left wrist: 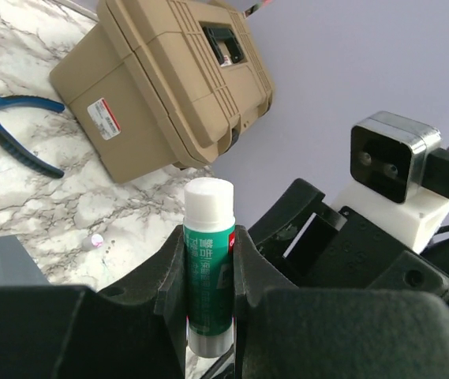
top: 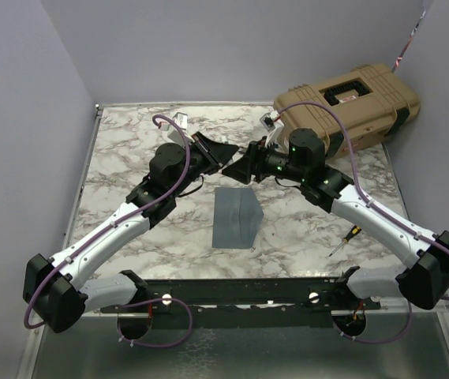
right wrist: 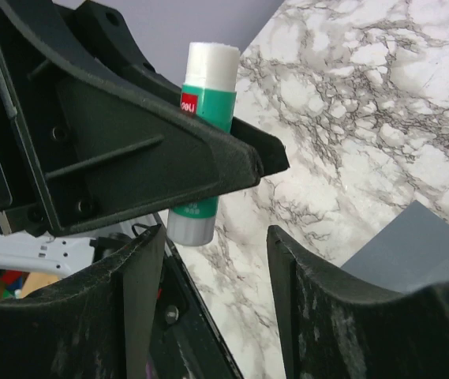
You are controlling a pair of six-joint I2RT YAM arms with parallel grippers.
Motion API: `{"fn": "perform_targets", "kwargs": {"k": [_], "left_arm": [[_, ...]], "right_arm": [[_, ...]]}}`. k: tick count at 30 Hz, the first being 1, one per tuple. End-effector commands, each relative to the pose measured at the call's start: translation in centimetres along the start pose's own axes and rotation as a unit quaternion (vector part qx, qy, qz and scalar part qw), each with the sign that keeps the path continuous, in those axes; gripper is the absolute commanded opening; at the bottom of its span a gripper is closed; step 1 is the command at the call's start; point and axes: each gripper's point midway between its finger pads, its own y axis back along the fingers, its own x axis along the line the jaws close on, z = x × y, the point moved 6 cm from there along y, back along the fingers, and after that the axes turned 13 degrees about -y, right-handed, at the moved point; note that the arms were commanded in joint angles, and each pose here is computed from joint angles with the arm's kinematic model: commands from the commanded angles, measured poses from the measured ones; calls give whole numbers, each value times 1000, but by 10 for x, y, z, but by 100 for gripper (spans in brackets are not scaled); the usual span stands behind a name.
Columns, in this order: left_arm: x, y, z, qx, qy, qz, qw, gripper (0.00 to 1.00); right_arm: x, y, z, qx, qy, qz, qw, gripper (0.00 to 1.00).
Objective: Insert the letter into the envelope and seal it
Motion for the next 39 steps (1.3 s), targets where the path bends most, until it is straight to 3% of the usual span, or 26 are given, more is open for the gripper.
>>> {"fn": "perform_targets", "kwargs": {"k": [1,10,20,24,26,31,33,39], "left_arm": [[-12,5,4,-9,1,-45,999,0],[-13,10,4,-11,-1,-52,999,0],[-17,14,3,-5,-17,-68,998,0],[-19,17,5,-6,-26,-73,997,5],[-19,18,8,-11,-32,-66,997,12],[-21,21,17,-29,-40,-59,997,56],[-22,23,19,-32,-45,-62,997,68],[-24,22,18,-23,-48,-81,995,74]], "right_arm": [[12,-2,13,-50,-21,13,998,56],[19,0,19,-69,-25,34,997,55],[15,9,28,-132,-36,12,990,20],[14,15,25,-141,-38,10,989,5],[14,16,24,-139,-40,10,989,1],[16,17,19,-118,-31,20,992,0],[17,19,19,-118,-27,22,992,0],[21,16,12,-92,-16,51,994,0]]}}
